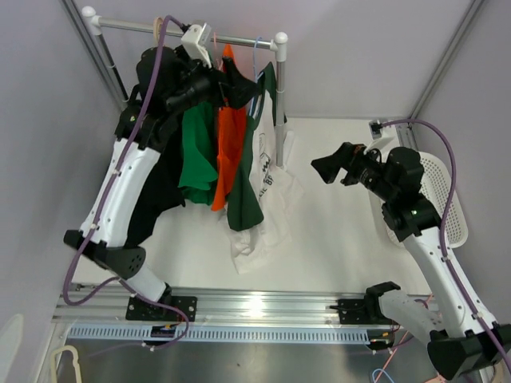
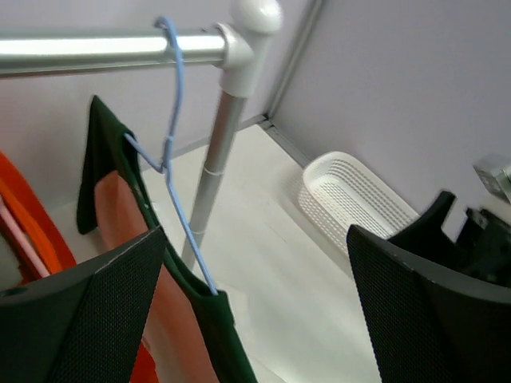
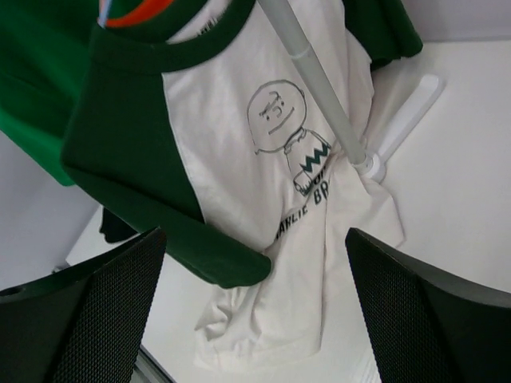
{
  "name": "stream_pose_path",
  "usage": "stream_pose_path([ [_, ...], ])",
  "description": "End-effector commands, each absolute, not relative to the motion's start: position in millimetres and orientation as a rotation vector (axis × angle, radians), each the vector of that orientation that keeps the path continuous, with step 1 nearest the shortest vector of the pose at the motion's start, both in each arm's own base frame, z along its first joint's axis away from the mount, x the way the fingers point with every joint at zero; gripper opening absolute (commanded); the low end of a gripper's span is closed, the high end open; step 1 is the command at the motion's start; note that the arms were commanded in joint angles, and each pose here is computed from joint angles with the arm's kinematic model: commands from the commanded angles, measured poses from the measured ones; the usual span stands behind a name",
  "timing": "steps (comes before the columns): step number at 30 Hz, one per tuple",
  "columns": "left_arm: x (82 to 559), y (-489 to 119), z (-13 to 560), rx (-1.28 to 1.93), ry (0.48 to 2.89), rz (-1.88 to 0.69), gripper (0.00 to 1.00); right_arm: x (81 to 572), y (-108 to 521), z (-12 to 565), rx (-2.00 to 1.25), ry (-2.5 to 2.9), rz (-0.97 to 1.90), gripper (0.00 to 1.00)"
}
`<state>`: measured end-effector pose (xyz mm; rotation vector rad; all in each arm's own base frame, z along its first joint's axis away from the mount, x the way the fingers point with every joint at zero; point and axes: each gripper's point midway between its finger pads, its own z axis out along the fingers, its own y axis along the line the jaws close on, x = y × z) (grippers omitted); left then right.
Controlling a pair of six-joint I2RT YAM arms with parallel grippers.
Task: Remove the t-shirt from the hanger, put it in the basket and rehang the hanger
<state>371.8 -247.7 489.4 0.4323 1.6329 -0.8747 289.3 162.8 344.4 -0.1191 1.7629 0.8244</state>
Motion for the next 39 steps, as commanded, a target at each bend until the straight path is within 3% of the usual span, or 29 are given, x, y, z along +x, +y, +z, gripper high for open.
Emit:
stream_pose_path([
  [1, 401.3, -226.3, 488.3, 0.303, 1.694, -0.668, 1.00, 286.8, 166.5, 362.0, -0.214, 1.708, 0.782, 0.99],
  [9, 459.9, -235.2, 446.1, 0.191, 1.766, -0.565, 0.93, 280.7, 139.3, 367.1, -0.163, 1.701, 0.624, 0.99],
  [16, 482.4, -245.0, 431.2, 0.178, 1.769, -0.522, 0.87, 274.2, 127.1, 372.2, -0.121, 1.682, 0.577, 0.99],
  [21, 487.4, -251.5, 433.0, 0.173, 1.740, -0.481, 0.79, 274.6, 126.0, 370.1, -0.114, 1.687, 0.573, 0.99],
  [25, 486.2, -257.1, 442.0, 0.189, 1.689, -0.424, 0.67, 274.8, 126.1, 366.7, -0.114, 1.693, 0.572, 1.00],
  [33, 473.0, -266.9, 463.1, 0.212, 1.570, -0.297, 0.65, 276.7, 127.2, 362.3, -0.116, 1.701, 0.574, 0.99],
  [36, 476.6, -264.7, 461.3, 0.193, 1.572, -0.280, 0.56, 277.7, 128.2, 361.7, -0.117, 1.703, 0.577, 1.00],
  [39, 479.8, -262.5, 456.9, 0.178, 1.578, -0.261, 0.30, 278.5, 128.1, 360.5, -0.116, 1.708, 0.576, 1.00],
])
